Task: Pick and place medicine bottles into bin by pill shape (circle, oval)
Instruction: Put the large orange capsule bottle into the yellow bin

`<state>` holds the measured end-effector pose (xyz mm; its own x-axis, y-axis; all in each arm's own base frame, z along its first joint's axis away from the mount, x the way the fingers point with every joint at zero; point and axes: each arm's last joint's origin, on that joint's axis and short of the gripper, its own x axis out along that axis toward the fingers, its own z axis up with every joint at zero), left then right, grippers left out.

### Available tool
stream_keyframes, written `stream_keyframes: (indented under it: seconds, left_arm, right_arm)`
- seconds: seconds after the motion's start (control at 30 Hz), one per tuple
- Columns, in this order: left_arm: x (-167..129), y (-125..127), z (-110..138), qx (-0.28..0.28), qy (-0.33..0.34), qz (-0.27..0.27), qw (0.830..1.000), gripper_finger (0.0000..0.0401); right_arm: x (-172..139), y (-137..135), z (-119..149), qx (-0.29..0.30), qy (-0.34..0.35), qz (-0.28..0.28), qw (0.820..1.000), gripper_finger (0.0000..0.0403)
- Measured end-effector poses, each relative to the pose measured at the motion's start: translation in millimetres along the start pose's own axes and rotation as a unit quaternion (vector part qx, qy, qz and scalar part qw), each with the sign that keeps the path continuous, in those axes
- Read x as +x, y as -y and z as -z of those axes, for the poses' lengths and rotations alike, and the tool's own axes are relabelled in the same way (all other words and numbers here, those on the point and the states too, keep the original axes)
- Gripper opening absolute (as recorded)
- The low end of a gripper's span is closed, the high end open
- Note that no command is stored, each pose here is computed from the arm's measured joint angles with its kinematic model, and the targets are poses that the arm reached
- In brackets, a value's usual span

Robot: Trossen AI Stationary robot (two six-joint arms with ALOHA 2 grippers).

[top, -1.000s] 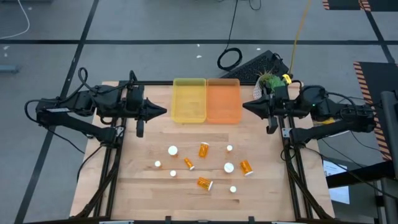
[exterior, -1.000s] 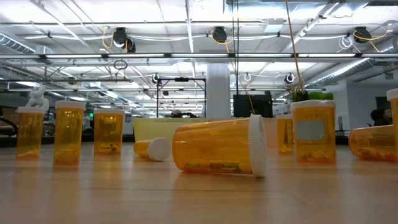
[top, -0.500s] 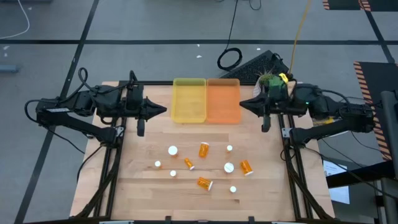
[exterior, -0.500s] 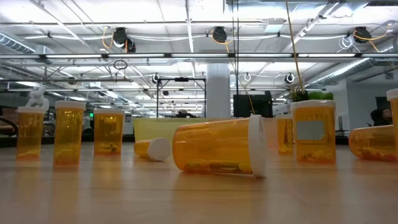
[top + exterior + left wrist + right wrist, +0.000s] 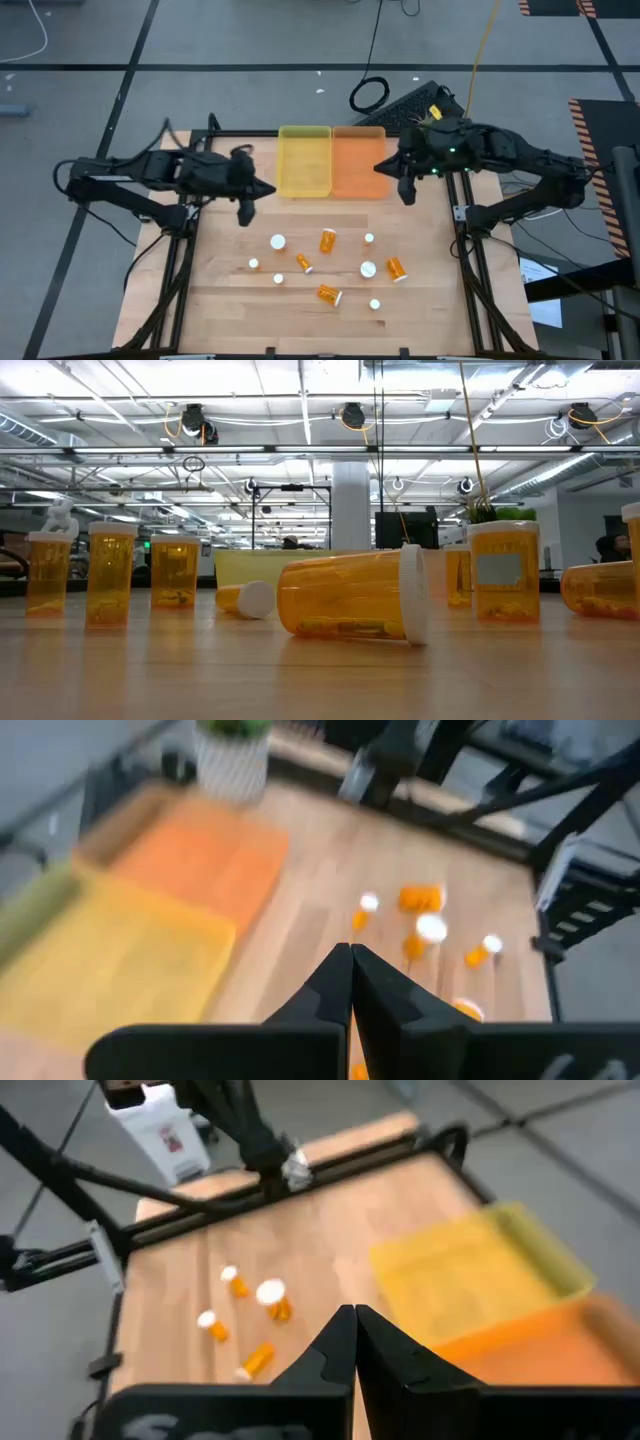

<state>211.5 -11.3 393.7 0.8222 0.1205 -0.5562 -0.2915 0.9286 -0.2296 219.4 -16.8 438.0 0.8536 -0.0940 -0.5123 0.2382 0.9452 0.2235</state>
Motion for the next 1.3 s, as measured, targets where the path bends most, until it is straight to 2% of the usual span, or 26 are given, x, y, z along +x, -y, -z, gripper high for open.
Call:
stream_keyframes:
  seconds: [0.1, 0.23, 0.47, 0.63, 0.9, 1.3]
  left_arm:
    - [16.4, 0.1, 8.0, -0.046, -0.056, -0.025, 0.997, 0.0018]
    - [37.2, 1.0, 19.0, -0.114, -0.128, -0.055, 0.984, 0.0053]
    - [78.3, 5.2, 38.8, -0.224, -0.254, -0.093, 0.937, 0.0148]
    - [106.5, 8.6, 49.9, -0.276, -0.308, -0.112, 0.904, 0.0208]
    - [138.5, 9.1, 66.5, -0.300, -0.358, -0.157, 0.870, 0.0288]
    - [175.9, 7.7, 90.6, -0.267, -0.417, -0.192, 0.848, 0.0354]
  right_arm:
    - [9.3, -0.6, -0.1, 0.027, -0.017, -0.021, 0.999, 0.0000]
    - [17.9, -1.5, 0.5, 0.051, -0.034, -0.033, 0.998, 0.0000]
    - [20.4, -1.5, 0.6, 0.067, -0.037, -0.031, 0.997, 0.0000]
    - [20.5, -1.3, 1.3, 0.067, -0.041, -0.030, 0.996, 0.0000]
    - [20.3, -0.8, 3.0, 0.066, -0.050, -0.027, 0.996, 0.0000]
    - [20.3, -0.8, 3.0, 0.061, -0.049, -0.027, 0.997, 0.0000]
